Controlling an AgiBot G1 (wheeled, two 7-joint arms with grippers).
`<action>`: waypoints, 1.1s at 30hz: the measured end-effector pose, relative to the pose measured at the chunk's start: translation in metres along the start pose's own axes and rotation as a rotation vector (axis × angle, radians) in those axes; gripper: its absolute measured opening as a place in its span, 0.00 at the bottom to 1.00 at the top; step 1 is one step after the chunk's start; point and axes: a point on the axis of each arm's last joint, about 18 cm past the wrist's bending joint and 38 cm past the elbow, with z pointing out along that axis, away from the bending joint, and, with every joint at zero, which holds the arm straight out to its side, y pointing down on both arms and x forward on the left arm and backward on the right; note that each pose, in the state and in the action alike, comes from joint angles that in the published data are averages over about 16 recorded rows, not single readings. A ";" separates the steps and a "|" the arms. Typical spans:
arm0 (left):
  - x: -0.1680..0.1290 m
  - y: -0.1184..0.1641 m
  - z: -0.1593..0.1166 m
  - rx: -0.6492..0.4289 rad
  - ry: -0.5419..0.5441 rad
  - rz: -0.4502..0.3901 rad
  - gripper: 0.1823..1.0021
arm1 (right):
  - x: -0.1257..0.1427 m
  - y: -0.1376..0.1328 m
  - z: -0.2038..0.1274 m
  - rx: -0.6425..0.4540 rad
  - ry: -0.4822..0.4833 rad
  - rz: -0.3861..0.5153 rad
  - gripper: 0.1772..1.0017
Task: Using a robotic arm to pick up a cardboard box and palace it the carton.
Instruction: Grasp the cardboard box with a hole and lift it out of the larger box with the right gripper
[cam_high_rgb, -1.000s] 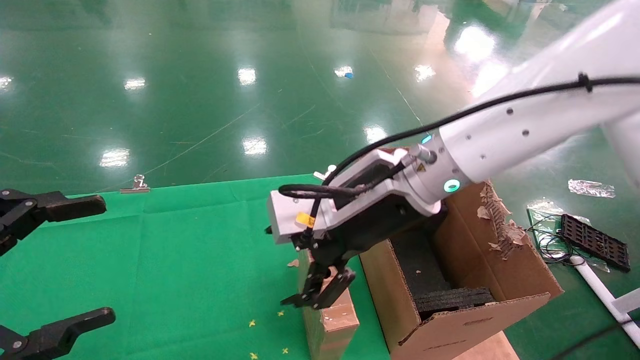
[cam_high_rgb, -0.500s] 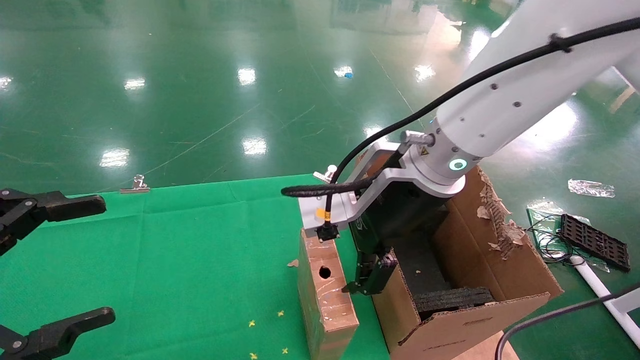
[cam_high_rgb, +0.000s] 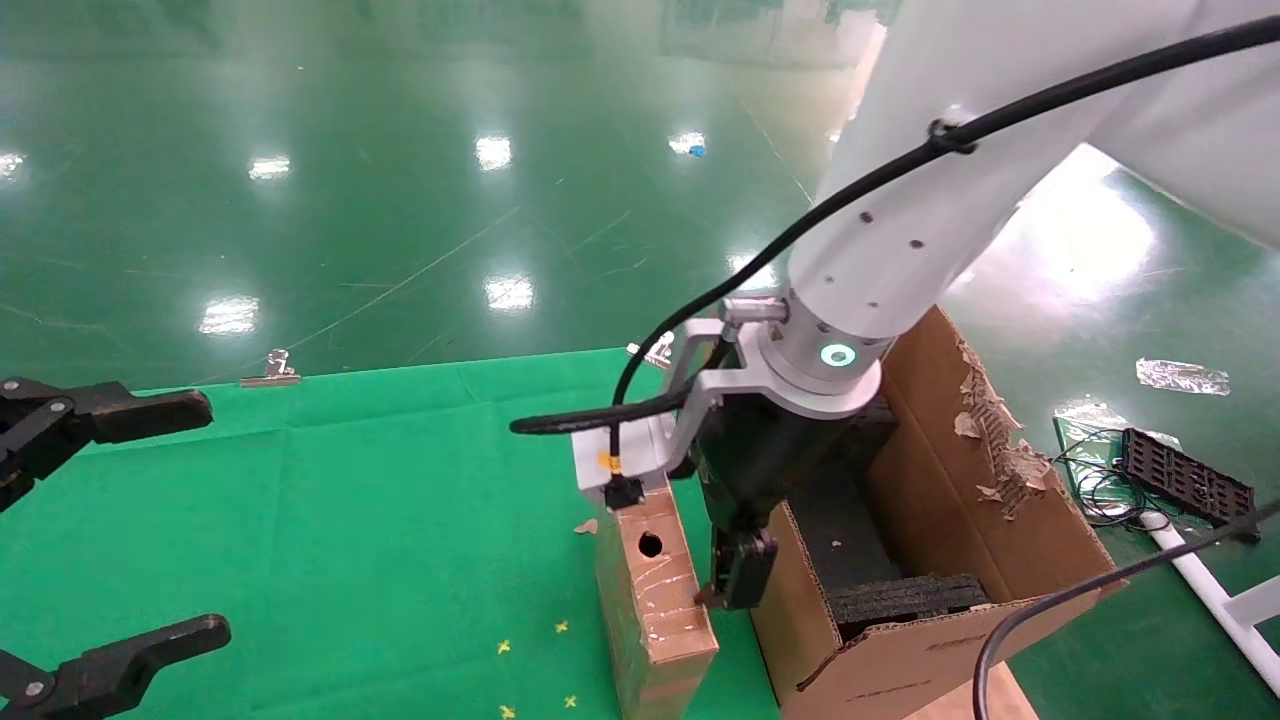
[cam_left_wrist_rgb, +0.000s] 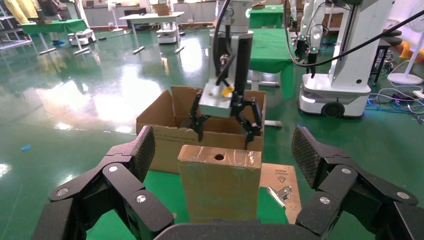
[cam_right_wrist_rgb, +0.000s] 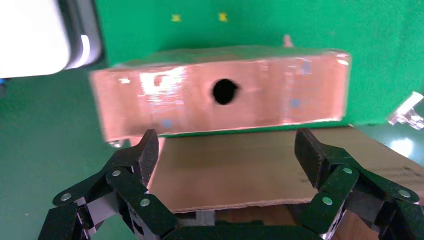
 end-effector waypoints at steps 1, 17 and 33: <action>0.000 0.000 0.000 0.000 0.000 0.000 1.00 | 0.001 -0.001 0.000 -0.002 0.004 0.013 1.00; 0.000 0.000 0.000 0.000 0.000 0.000 1.00 | 0.011 0.024 -0.004 0.090 -0.109 0.654 1.00; 0.000 0.000 0.000 0.000 0.000 0.000 1.00 | 0.022 0.029 0.035 0.078 -0.278 0.992 1.00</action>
